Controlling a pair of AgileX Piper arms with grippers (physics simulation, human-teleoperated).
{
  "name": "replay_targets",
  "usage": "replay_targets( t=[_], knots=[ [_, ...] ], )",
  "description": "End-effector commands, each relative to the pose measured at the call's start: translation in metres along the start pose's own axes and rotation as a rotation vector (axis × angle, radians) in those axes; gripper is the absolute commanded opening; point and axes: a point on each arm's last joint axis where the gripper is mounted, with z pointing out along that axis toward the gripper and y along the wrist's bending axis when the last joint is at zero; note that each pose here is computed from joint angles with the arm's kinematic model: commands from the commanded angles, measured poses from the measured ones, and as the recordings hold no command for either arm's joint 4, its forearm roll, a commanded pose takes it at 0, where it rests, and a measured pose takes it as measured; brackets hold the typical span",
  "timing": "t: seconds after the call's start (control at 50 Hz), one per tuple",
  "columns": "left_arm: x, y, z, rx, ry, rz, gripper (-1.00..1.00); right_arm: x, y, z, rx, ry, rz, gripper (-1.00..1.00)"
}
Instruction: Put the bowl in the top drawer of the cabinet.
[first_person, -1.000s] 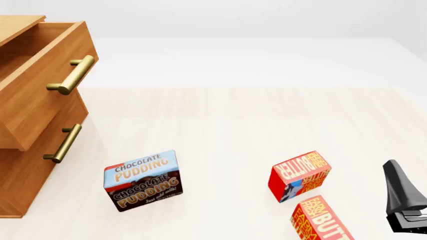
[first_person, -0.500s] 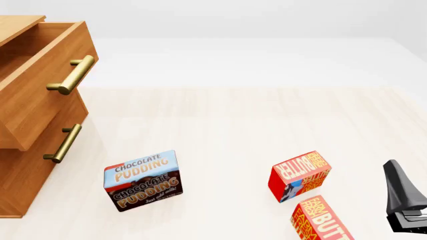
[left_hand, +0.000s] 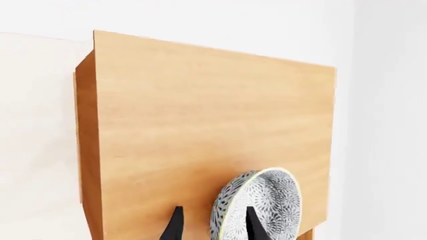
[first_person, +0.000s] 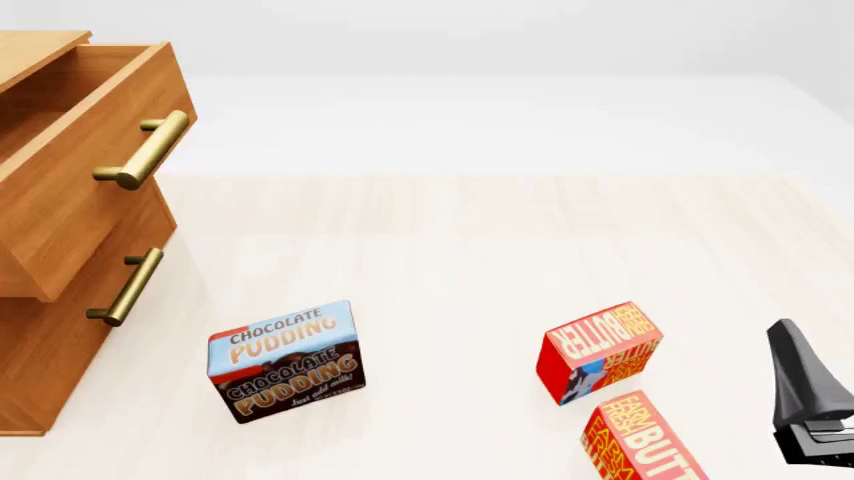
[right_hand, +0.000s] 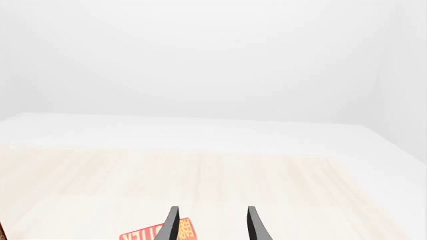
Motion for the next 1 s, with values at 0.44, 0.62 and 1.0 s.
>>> replay_targets(
  t=[0.44, 0.62, 1.0],
  knots=[
    [0.055, 0.027, -0.074, 0.134, 0.058, 0.074, 1.0, 0.0, 0.0, 0.0, -0.007, -0.003, 0.001, 1.0],
    [0.066, 0.039, -0.083, 0.148, 0.081, 0.079, 1.0, 0.0, 0.001, 0.0, -0.011, -0.005, 0.002, 1.0],
    [0.093, 0.069, -0.096, 0.165, 0.15, 0.11, 1.0, -0.001, 0.001, 0.0, -0.014, -0.008, 0.002, 1.0]
  ],
)
